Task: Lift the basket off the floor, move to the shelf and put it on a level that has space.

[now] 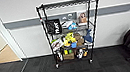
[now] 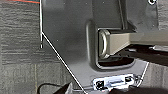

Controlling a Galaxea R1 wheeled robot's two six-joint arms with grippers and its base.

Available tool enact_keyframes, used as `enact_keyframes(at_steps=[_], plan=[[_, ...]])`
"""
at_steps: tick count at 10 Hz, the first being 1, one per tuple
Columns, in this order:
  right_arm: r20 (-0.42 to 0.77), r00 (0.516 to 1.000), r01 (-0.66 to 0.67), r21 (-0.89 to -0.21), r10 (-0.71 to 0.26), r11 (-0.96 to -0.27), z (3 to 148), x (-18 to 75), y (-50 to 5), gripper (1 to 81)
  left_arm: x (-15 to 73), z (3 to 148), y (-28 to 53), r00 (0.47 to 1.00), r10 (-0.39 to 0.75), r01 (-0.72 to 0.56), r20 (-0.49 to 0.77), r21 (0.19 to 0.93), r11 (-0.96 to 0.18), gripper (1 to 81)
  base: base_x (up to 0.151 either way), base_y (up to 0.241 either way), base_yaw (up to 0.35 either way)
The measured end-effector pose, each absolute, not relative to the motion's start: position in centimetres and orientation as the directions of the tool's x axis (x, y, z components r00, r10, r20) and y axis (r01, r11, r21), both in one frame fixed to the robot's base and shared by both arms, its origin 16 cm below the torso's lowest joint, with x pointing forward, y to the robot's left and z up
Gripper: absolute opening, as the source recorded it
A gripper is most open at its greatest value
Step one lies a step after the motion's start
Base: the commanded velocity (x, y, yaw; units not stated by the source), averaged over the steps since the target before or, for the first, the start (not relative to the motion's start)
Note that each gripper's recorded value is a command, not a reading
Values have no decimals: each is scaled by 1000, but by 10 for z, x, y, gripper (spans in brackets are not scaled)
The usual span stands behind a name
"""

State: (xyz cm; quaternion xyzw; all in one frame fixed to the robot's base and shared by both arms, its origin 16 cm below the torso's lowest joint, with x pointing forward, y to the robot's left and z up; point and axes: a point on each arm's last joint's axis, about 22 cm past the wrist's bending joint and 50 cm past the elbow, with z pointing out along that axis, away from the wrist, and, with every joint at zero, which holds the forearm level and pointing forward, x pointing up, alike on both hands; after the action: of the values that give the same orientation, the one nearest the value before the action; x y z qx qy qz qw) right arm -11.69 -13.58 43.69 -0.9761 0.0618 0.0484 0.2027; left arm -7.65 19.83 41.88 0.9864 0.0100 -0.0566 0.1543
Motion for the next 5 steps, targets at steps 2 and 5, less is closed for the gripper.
enact_keyframes(at_steps=[2, 5], plan=[[-119, 988, -140, -388, -101, -911, 437, -117, -137, 811, -76, 419, 198, 993, 2, 37, -114, 304, -952, 811, 138, 0, 0], [-118, 988, -138, -381, -100, -914, 436, -117, -140, 811, -77, 419, 198, 993, 2, 37, -114, 304, -952, 811, 136, 0, 0]])
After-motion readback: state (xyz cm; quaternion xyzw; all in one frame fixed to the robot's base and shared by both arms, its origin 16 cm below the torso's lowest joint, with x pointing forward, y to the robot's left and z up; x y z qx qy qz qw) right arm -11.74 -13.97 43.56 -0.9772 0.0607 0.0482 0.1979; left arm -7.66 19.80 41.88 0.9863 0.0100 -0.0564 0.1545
